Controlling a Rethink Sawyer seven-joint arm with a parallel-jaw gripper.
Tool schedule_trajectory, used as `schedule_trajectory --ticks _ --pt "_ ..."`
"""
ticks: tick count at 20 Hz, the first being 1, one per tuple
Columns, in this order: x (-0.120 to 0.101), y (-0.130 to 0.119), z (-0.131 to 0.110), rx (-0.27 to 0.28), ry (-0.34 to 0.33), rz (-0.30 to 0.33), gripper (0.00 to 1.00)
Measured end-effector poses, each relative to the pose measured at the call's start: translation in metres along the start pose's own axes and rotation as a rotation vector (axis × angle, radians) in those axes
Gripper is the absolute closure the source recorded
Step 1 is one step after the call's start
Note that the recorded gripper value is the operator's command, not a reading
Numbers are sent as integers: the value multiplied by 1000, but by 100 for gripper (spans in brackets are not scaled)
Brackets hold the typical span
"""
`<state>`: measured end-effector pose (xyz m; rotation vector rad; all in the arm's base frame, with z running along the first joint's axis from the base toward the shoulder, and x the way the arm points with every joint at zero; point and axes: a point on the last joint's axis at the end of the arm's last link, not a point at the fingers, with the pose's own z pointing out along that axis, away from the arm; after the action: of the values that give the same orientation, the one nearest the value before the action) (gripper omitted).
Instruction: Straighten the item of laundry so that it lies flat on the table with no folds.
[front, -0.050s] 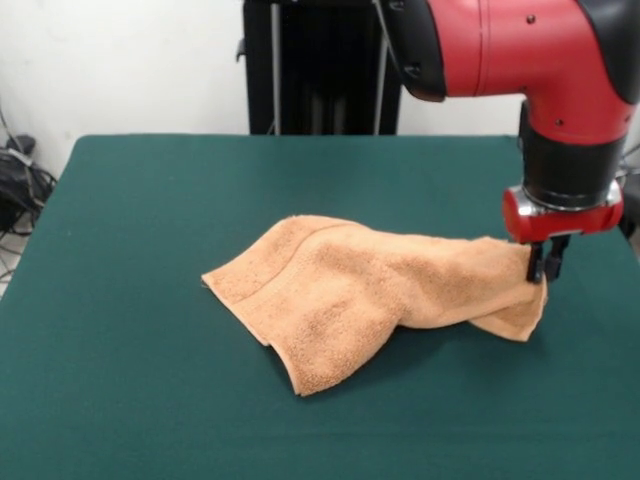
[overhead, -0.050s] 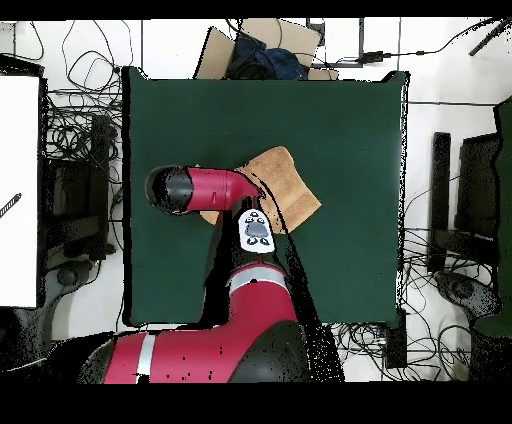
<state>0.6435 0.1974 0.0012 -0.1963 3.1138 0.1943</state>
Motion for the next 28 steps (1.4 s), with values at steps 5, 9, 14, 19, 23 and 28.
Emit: schedule_trajectory --ticks 5,9,14,19,23,28 --pt "1 8 0 -5 2 -2 100" --pt "1 12 1 -5 2 -6 100" --pt "2 13 1 -5 3 -8 100" --pt "2 13 1 -6 3 -6 100" --pt "1 13 1 -6 3 -5 100" --pt "2 14 1 -5 3 -6 100"
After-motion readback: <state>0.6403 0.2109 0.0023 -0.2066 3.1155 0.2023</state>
